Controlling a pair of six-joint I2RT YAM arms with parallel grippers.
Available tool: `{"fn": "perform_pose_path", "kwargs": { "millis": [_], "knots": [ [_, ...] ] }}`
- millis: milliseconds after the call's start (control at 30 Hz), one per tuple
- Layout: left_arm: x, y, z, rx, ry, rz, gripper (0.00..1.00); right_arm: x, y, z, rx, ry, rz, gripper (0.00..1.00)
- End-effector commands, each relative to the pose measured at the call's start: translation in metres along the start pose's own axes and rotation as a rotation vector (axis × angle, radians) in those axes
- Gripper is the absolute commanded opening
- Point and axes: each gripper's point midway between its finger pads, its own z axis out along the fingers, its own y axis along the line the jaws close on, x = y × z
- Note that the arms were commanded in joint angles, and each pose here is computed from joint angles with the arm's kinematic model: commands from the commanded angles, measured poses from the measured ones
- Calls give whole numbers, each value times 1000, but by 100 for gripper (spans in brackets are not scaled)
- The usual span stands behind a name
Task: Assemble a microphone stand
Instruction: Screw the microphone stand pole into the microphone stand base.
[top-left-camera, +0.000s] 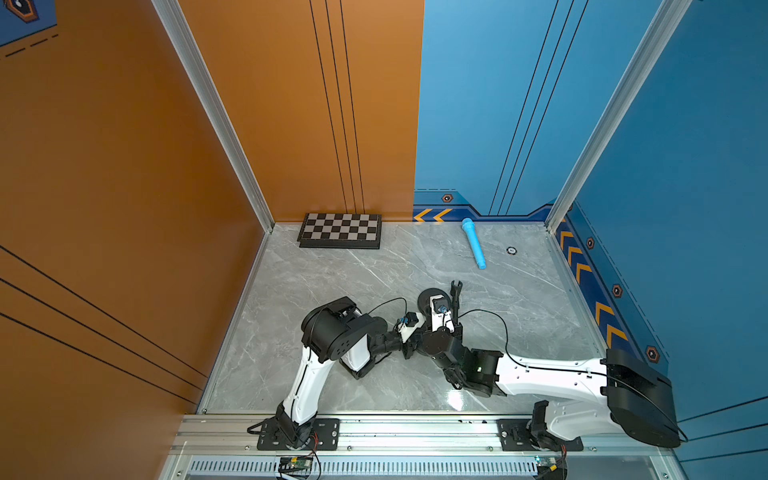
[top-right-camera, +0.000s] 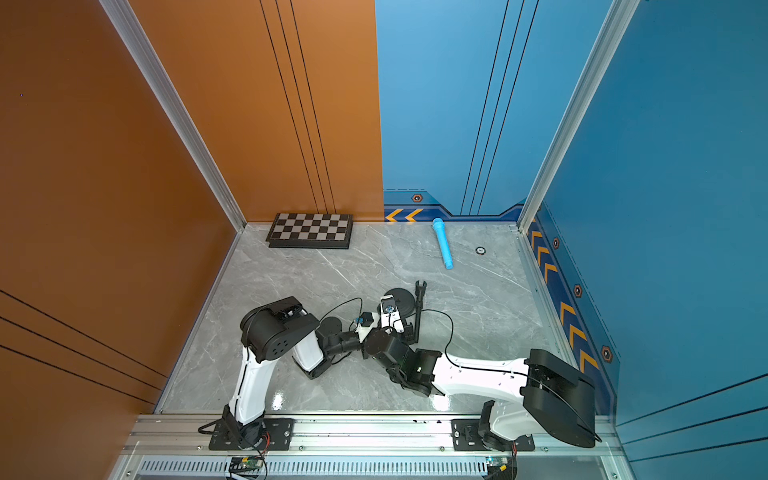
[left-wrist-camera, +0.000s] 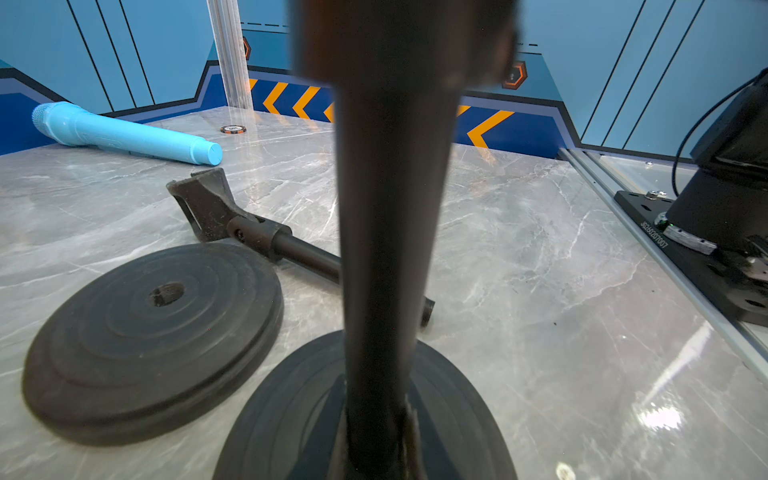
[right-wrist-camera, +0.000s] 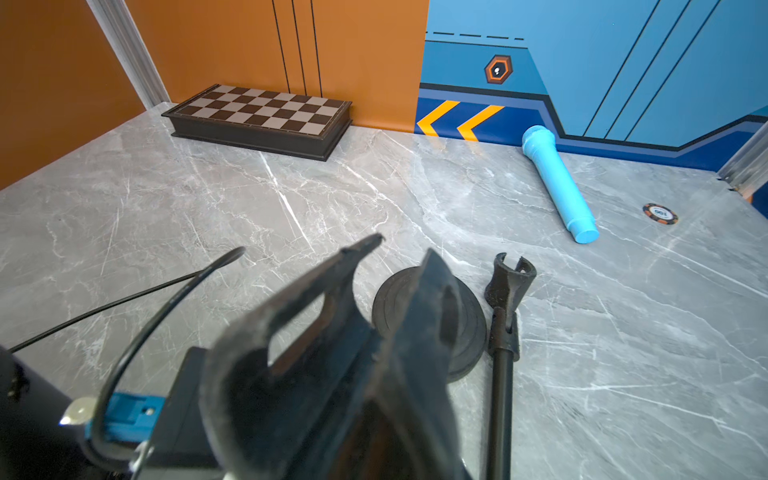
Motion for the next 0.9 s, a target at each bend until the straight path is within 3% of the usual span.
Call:
{"fn": "perform_pose_path", "kwargs": {
  "millis": [0, 133, 400, 500, 867],
  "knots": [
    [68, -8, -9, 5, 218, -127, 22, 7, 29, -8, -303, 77, -82, 27],
    [68, -8, -8, 14, 216, -130, 22, 7, 21, -24, -489, 143, -146, 44],
    [68, -10, -9, 26, 215, -130, 22, 15, 7, -47, -821, 137, -307, 52],
    [68, -12, -9, 37, 216, -125, 22, 6, 0, -42, -886, 105, -322, 53],
    [70, -11, -10, 45, 218, -126, 22, -13, -1, -9, -926, 74, -366, 52]
  ]
}}
